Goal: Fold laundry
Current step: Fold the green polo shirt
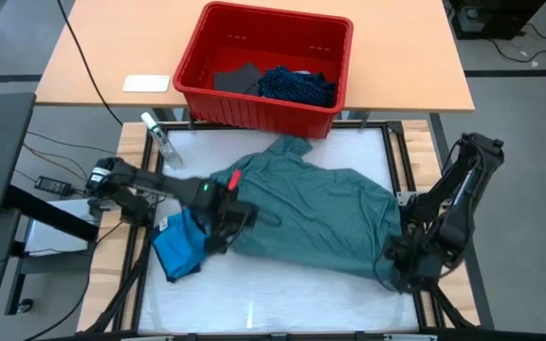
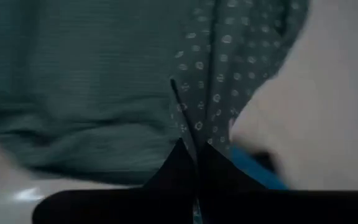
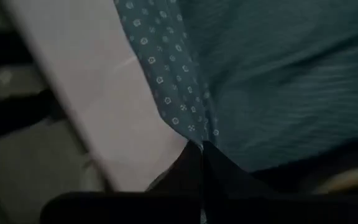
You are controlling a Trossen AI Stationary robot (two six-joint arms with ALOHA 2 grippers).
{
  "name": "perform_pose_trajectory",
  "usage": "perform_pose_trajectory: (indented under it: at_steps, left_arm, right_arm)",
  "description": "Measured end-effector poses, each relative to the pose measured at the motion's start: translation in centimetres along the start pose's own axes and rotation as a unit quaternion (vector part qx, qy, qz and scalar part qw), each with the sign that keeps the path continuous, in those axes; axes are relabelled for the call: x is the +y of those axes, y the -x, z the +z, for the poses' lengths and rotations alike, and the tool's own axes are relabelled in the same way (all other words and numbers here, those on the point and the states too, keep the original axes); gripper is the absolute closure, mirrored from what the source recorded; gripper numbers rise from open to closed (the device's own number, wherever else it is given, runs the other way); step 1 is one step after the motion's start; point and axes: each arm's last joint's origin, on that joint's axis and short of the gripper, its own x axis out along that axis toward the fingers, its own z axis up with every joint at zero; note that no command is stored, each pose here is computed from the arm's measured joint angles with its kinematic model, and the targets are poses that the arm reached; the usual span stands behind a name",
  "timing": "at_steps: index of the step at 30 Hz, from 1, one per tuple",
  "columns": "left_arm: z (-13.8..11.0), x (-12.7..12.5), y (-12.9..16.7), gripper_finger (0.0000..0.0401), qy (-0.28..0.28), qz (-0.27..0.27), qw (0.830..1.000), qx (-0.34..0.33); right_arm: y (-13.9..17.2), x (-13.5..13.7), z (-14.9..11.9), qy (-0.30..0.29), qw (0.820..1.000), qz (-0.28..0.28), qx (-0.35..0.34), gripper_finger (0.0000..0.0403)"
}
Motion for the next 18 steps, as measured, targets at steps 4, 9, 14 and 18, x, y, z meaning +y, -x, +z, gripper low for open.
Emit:
perform_pose_trajectory:
  at_steps: [4,9,14,18]
  left_arm:
    - [0.1,4.8,-0.8,0.0400,0.035,0.040,0.999,0.001]
    - [-0.3,11.0,-3.3,0.0400,0.068,0.058,0.996,-0.028]
    - [-2.0,15.6,-6.2,0.0367,0.108,0.060,0.991,-0.044]
    - [-3.6,17.4,-7.0,0.0308,0.137,0.051,0.989,-0.021]
  right_arm:
    - [0.1,-2.4,1.2,-0.042,0.997,-0.056,-0.026,0.0401]
    - [-2.7,-5.6,2.6,-0.100,0.988,-0.116,-0.030,0.0402]
    - [-4.0,-7.7,4.5,-0.191,0.966,-0.165,-0.053,0.0366]
    - [-3.0,-7.6,5.9,-0.250,0.953,-0.159,-0.067,0.0299]
